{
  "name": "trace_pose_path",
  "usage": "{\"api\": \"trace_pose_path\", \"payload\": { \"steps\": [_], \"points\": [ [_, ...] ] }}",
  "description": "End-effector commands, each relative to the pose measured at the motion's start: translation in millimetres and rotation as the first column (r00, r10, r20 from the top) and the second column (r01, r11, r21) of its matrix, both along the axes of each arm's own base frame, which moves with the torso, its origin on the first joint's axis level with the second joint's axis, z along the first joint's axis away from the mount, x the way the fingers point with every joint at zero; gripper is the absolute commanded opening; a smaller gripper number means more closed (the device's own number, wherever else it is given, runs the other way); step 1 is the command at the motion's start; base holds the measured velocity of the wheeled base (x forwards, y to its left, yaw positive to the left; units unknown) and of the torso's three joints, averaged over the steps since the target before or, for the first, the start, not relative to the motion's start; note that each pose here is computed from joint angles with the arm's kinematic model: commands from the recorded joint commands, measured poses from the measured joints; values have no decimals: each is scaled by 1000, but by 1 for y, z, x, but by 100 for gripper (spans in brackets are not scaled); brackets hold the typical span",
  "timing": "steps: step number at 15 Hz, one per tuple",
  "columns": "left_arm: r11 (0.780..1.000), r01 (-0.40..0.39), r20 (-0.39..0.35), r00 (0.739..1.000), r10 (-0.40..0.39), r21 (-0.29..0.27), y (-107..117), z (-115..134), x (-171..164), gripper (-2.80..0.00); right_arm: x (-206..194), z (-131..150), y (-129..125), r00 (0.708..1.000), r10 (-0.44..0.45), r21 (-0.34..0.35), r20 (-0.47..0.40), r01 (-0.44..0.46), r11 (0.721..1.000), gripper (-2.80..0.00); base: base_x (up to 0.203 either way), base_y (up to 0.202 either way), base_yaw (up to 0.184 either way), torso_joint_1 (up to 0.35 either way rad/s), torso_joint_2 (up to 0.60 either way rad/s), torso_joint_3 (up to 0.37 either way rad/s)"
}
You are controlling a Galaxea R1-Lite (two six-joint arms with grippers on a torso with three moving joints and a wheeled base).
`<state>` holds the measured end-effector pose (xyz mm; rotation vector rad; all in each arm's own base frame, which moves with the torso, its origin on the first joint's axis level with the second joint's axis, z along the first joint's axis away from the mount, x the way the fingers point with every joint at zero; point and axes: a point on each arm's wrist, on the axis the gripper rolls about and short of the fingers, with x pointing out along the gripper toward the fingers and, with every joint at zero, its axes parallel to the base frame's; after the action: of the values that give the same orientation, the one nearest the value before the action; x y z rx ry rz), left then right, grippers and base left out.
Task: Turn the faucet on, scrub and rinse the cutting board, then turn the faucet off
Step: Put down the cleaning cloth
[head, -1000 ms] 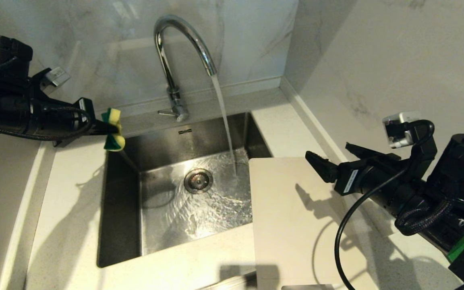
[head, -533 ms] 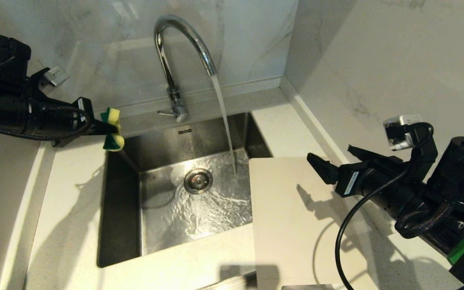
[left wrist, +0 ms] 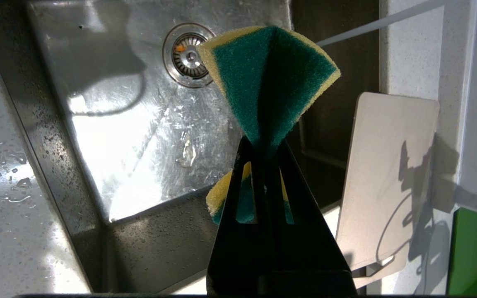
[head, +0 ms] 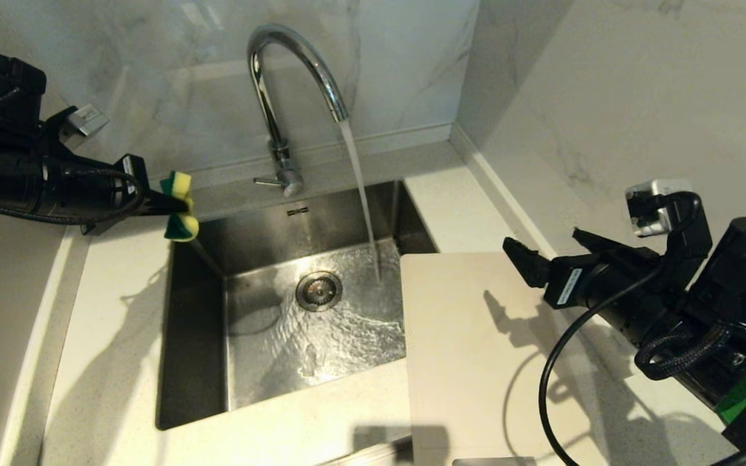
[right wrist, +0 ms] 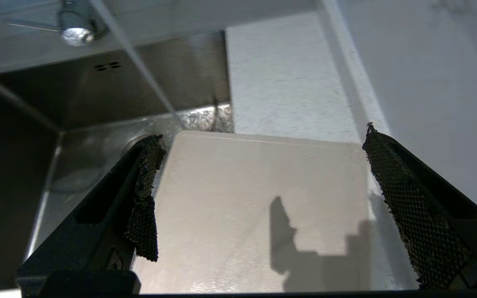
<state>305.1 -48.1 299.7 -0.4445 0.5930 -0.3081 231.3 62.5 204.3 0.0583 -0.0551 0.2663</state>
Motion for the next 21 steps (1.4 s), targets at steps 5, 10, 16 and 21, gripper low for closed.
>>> {"api": "trace_pose_path", "payload": {
  "steps": [5, 10, 16, 21],
  "points": [
    [1000, -1, 5, 1000, 1, -3, 1, 3, -4, -280, 1, 5, 1, 1000, -1, 7, 23, 1, 1000, 0, 0, 0, 0, 0, 0, 0],
    [1000, 0, 5, 1000, 0, -4, 1, 3, -4, -280, 0, 7, 0, 998, -1, 26, 60, -1, 1000, -280, 0, 0, 0, 0, 0, 0],
    [1000, 1, 8, 1000, -1, -5, 1, 4, -5, -280, -8, 2, -2, 999, -1, 18, 49, 0, 1000, -280, 0, 0, 0, 0, 0, 0],
    [1000, 0, 5, 1000, 0, -6, 1, 3, -4, -280, -37, 5, -10, 997, -14, 23, 71, 12, 1000, -280, 0, 0, 0, 0, 0, 0]
  ]
}}
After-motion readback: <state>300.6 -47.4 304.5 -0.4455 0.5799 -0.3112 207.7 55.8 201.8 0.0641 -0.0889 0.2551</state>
